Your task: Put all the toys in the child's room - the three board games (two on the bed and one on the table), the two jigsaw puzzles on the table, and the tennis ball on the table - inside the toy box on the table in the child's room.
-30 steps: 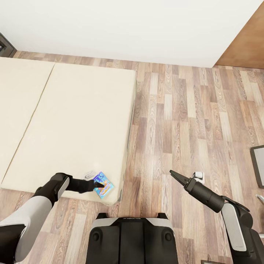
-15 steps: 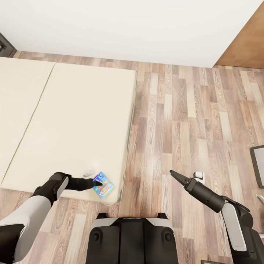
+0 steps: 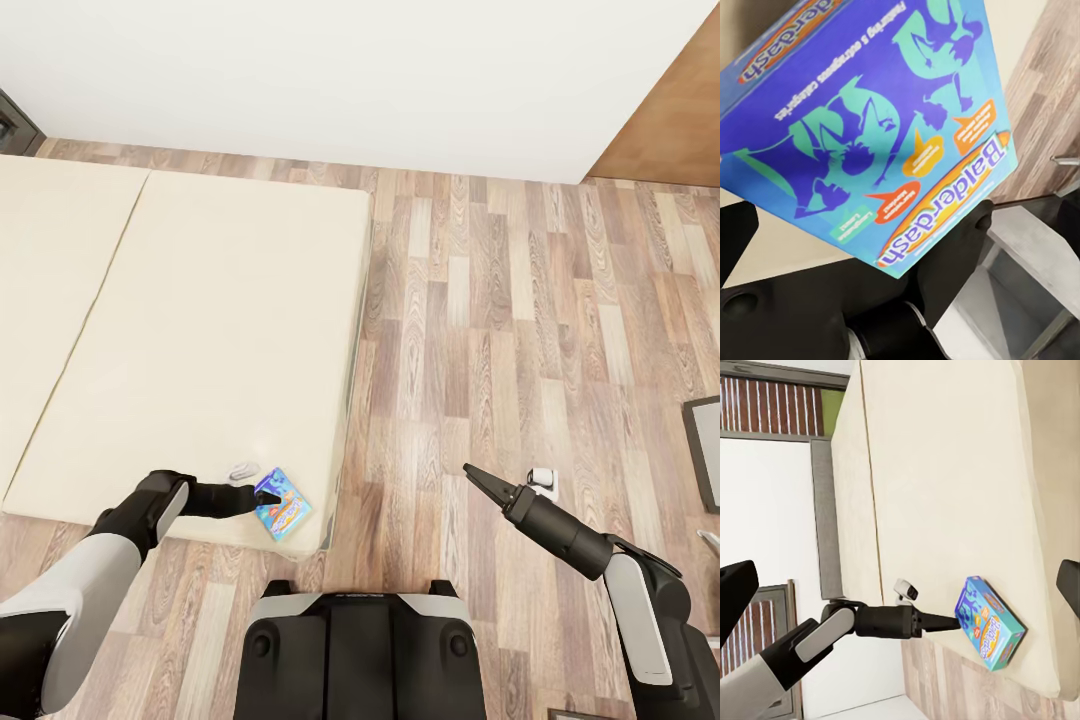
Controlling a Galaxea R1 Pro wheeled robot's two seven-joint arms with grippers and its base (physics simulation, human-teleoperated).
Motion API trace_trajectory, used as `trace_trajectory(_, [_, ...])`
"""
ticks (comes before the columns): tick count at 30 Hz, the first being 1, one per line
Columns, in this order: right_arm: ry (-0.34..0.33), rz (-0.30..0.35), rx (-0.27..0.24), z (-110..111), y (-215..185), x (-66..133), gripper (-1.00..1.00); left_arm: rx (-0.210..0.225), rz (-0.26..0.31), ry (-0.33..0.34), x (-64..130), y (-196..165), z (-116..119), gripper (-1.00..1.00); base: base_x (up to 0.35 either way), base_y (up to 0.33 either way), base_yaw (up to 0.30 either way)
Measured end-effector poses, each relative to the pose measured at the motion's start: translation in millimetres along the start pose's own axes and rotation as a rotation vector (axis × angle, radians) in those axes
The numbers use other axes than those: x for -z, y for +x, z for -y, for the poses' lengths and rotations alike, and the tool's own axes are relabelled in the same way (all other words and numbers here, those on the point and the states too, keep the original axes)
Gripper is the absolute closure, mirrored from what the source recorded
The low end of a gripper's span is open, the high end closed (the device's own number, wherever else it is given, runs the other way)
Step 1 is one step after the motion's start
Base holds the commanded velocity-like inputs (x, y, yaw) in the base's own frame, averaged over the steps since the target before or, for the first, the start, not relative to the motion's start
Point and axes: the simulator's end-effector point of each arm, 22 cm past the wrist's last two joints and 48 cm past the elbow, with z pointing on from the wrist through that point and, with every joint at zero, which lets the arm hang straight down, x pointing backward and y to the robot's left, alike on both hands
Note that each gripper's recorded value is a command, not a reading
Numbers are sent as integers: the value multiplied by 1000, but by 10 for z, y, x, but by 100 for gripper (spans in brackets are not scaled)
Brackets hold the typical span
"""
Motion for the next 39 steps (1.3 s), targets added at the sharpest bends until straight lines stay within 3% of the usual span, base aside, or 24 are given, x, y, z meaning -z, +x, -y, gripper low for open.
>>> trace_trajectory(39, [16, -8, -20, 125, 56, -6, -100, 3, 0, -2, -105, 36, -73, -100, 0, 0, 0])
